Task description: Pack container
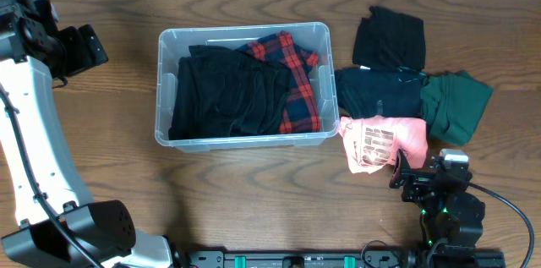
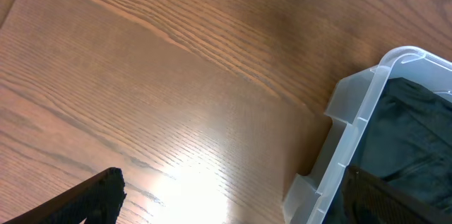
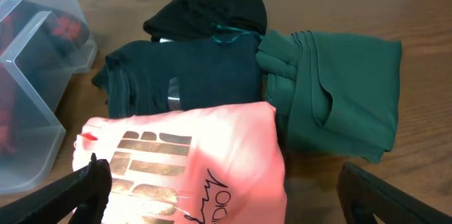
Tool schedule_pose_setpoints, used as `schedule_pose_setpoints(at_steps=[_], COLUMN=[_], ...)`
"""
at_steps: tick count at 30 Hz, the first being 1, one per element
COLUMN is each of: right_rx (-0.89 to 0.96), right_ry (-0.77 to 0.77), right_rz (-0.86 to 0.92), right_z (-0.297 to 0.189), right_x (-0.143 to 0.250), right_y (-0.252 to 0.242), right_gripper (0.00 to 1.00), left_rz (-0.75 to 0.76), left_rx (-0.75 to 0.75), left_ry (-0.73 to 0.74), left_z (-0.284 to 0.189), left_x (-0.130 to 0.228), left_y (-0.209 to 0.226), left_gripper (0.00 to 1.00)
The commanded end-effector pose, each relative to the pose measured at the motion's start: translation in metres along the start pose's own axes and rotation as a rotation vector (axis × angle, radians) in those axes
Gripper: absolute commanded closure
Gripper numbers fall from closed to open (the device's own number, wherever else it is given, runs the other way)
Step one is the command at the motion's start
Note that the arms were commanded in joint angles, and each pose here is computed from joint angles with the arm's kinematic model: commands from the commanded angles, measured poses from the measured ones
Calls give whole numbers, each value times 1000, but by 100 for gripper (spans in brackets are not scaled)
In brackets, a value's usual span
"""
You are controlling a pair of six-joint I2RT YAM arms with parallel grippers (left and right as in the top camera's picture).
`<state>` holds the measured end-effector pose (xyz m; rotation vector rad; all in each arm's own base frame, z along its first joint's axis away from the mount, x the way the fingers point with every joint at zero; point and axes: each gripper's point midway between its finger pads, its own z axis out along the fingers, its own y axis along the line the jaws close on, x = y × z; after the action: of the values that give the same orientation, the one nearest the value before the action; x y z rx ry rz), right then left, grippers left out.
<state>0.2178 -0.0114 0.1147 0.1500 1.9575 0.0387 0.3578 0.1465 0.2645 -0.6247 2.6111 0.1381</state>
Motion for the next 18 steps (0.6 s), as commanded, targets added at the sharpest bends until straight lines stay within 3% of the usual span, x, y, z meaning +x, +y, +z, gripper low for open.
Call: schedule_pose_setpoints(at_steps=[1, 8, 14, 18], right_rx=[14, -77, -175, -324], right_ry=[-3, -6, -3, -141], right_rz=[11, 69, 243, 269], right_z=[0, 0, -2, -12], right_x=[0, -2, -6, -46], right_y=[-3, 13, 29, 52], right_gripper=[1, 1, 1, 1], left_rz=[7, 7, 7, 7], left_rx=[-10, -10, -10, -10], left_ry=[3, 3, 3, 3], left_z=[-2, -2, -2, -2], left_x=[4, 4, 4, 4], left_y=[3, 3, 3, 3], left_gripper=[2, 2, 2, 2])
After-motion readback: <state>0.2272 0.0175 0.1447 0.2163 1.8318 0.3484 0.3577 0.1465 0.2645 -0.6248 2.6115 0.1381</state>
